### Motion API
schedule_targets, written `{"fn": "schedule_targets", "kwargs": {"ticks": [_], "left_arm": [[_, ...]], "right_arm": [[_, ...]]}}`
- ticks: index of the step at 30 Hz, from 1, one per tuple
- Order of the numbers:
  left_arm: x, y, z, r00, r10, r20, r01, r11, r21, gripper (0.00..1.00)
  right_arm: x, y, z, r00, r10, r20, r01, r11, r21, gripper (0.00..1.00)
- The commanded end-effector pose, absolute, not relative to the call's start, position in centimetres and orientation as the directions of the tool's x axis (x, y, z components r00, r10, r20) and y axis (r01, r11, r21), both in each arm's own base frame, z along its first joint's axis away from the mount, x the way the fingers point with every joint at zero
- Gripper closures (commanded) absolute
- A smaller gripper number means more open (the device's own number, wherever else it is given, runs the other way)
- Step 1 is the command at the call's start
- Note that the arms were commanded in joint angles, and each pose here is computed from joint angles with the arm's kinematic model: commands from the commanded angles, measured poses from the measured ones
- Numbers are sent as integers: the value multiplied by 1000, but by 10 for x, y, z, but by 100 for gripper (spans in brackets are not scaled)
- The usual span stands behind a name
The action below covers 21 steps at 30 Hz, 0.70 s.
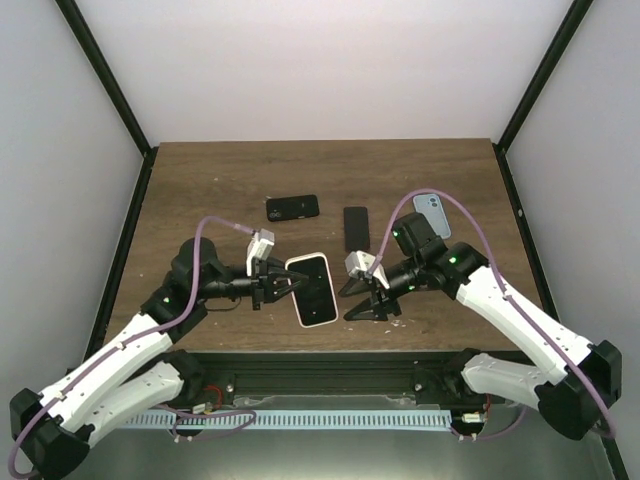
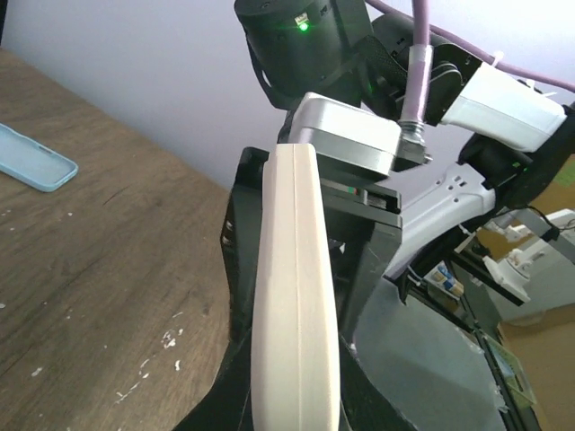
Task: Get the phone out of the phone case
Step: Pick up the phone at the center of the board.
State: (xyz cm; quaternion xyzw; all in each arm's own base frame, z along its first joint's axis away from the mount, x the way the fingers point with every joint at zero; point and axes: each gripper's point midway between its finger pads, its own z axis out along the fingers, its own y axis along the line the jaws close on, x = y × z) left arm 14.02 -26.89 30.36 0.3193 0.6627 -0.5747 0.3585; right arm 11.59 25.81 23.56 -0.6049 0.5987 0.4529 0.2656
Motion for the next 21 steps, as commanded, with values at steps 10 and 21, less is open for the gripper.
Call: {"fn": "schedule_targets", "kwargs": {"ticks": [10,21], "left_arm": [[134,-274,337,-495,-43,-868,868,18,-496,100],[135,-282,339,-556,-14,-831,831,-27,-556,100]], "right_arm": [[88,271,261,75,-437,-896,-953,-296,64,63],[84,271,268,278,-396,-875,-932,-334,-145,76]]}}
